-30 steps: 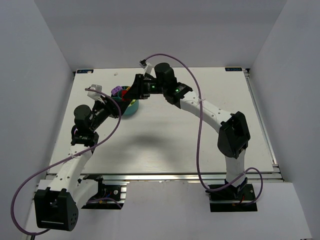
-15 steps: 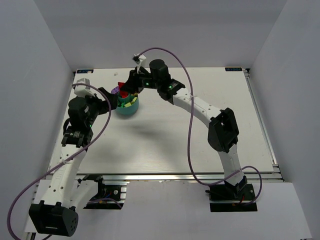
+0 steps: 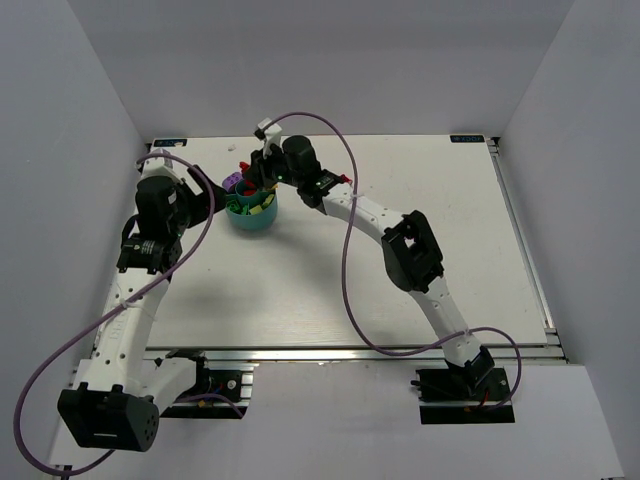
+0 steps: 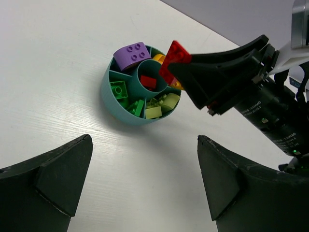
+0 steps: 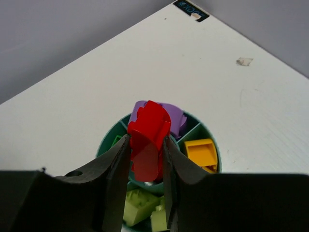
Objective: Sort the legos into containers by color
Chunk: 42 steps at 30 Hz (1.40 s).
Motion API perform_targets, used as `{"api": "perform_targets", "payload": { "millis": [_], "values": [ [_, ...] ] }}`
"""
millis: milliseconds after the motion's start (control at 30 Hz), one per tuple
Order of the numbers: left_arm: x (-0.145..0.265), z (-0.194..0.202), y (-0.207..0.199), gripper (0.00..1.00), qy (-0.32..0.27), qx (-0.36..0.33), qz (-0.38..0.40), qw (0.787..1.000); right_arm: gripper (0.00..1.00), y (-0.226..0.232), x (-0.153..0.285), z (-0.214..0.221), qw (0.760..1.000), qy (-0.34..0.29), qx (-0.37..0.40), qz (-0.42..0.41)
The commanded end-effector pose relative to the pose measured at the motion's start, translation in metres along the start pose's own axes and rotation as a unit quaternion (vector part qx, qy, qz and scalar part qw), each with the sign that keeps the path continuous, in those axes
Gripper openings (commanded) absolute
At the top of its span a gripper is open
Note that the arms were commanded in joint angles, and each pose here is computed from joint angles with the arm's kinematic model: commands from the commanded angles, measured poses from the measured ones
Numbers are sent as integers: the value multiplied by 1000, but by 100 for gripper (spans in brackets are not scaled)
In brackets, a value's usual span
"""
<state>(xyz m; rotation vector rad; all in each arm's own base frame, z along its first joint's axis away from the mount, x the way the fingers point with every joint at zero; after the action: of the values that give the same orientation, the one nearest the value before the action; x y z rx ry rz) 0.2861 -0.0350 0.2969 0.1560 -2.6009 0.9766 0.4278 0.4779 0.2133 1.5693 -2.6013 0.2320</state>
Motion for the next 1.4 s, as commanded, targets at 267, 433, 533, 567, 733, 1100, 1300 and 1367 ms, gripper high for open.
{"api": "perform_targets", "payload": {
  "millis": [267,433,533,567,733,1100,1300,1367],
  "values": [
    [16,-5,14,98,-17,11,-26,999,6,-5,-19,-30,996,-78,35,40],
    [17,-5,17,98,-18,12,-31,999,8,1,-13,-25,997,-69,29,30],
    [15,-5,18,98,-15,13,-31,999,10,3,-12,-21,997,-64,31,27],
    [16,-5,17,98,-15,14,-29,999,11,5,-11,-20,997,-62,31,25],
    [17,-6,18,98,-17,15,-29,999,29,6,-13,-10,998,-52,35,25],
    [18,-8,16,98,-18,19,-25,999,90,8,-2,-29,996,-70,58,16],
    [19,-11,14,98,-20,19,-22,999,89,12,16,-61,991,-106,81,3],
    [20,-12,14,98,-21,20,-21,999,89,12,25,-73,988,-123,94,4]
  ]
}}
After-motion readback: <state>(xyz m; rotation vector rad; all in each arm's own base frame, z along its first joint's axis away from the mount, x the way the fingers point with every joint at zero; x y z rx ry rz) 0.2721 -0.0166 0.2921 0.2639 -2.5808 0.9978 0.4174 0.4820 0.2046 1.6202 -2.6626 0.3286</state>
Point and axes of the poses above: each gripper's point midway between its finger pads, its own x axis back along the fingers, its own y axis along the line the jaws close on, z = x × y, the point moved 6 cm from there along x, back along the fingers, and after that the axes turned 14 degrees about x, right-handed, at the moved point
